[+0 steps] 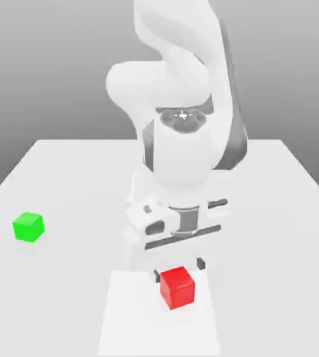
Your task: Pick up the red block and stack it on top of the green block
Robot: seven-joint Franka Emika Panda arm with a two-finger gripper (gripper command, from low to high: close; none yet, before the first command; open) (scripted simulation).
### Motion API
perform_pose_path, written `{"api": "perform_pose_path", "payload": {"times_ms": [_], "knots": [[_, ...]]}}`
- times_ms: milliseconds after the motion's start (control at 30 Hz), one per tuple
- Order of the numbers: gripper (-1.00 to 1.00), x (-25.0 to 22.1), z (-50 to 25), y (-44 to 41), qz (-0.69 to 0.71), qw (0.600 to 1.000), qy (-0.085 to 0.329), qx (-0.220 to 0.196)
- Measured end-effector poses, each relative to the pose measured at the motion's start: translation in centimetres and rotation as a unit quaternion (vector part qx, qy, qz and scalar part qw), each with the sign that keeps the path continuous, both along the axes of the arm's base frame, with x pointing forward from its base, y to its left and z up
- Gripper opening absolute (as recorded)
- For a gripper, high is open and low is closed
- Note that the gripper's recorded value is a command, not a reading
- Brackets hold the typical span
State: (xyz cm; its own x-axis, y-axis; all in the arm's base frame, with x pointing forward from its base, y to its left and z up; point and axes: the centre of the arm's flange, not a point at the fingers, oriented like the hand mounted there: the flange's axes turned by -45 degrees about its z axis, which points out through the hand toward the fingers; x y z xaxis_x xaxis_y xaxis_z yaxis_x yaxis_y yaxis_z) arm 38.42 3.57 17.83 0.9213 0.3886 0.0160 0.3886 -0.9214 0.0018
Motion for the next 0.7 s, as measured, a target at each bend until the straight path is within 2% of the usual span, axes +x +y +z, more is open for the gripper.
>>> {"api": "perform_pose_path", "payload": {"times_ms": [200, 233, 467, 700], "knots": [[0.0, -0.6, -3.0, -0.1, 0.002, 1.0, 0.006, -0.002], [-1.0, -0.8, -3.4, -0.1, 0.002, 1.0, 0.007, -0.002], [-1.0, -0.8, -3.4, -0.1, 0.002, 1.0, 0.007, -0.002], [-1.0, 0.0, -0.2, 0.0, 0.0, 1.0, 0.0, 0.0]]}}
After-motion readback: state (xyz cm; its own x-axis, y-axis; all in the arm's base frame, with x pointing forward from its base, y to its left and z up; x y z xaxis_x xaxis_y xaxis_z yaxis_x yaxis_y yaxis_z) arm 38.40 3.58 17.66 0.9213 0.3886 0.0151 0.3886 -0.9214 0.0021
